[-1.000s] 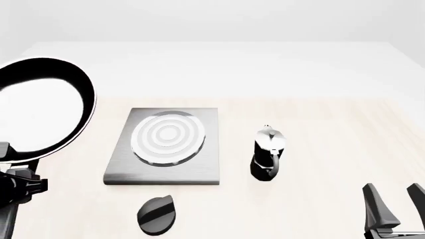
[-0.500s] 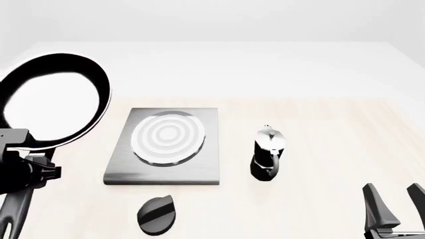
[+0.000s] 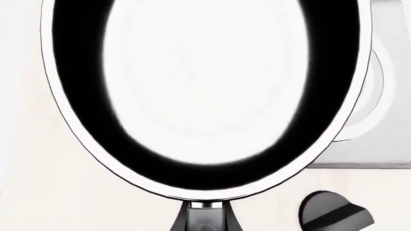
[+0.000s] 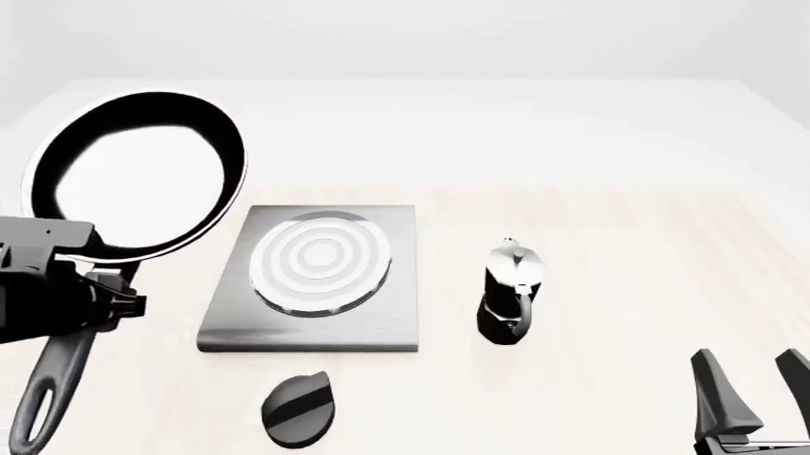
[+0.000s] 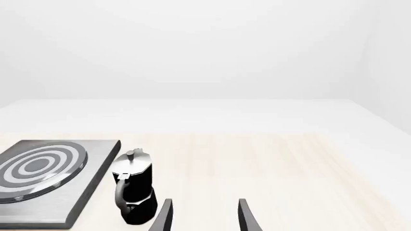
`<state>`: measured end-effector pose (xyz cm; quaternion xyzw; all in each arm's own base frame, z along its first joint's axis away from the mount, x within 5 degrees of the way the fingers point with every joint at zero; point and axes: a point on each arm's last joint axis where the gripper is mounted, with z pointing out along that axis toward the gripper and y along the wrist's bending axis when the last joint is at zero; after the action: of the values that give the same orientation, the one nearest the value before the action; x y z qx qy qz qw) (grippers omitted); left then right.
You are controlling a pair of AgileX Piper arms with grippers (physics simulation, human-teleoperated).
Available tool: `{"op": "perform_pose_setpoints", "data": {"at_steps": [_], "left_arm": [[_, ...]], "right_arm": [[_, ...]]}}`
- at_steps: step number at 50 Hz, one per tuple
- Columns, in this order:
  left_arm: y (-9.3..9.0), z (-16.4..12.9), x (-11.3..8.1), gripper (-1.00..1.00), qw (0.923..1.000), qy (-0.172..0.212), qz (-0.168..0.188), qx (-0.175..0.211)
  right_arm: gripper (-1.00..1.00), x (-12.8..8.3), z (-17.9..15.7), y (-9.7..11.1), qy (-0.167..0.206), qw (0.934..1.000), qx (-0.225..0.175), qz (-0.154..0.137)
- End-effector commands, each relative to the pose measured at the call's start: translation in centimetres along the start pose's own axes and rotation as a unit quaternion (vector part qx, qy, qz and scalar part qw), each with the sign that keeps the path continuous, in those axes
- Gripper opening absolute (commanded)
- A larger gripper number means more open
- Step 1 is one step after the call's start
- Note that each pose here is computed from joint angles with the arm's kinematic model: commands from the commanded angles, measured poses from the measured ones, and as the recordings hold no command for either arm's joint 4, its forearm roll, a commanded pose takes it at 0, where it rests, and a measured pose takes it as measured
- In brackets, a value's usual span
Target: Turn on the stove and put the frying pan on it.
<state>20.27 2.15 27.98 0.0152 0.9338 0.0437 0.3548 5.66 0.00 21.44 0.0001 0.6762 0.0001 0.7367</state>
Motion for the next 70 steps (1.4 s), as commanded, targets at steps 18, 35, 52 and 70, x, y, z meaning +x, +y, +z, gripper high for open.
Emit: {"op": "perform_pose_setpoints", "data": {"at_steps": [18,35,52,70], "left_arm": [[-1.6,1.6,-3.2,-1.00,0.9985,-0.005,0.046,0.028],[-3.3,3.3,-3.6,-1.00,0.9958,0.014,0.074,0.052],[-4.8,4.6,-4.3,-1.00,0.9925,0.027,0.096,0.070],[-5.9,5.4,-4.3,-1.00,0.9881,0.038,0.124,0.083]], "right_arm": [[1.00,0.0,0.0,0.0,0.000,1.0000,0.000,0.000],[1.00,0.0,0.0,0.0,0.000,1.0000,0.000,0.000],[1.00,0.0,0.0,0.0,0.000,1.0000,0.000,0.000],[1.00,0.0,0.0,0.0,0.000,1.0000,0.000,0.000]]}}
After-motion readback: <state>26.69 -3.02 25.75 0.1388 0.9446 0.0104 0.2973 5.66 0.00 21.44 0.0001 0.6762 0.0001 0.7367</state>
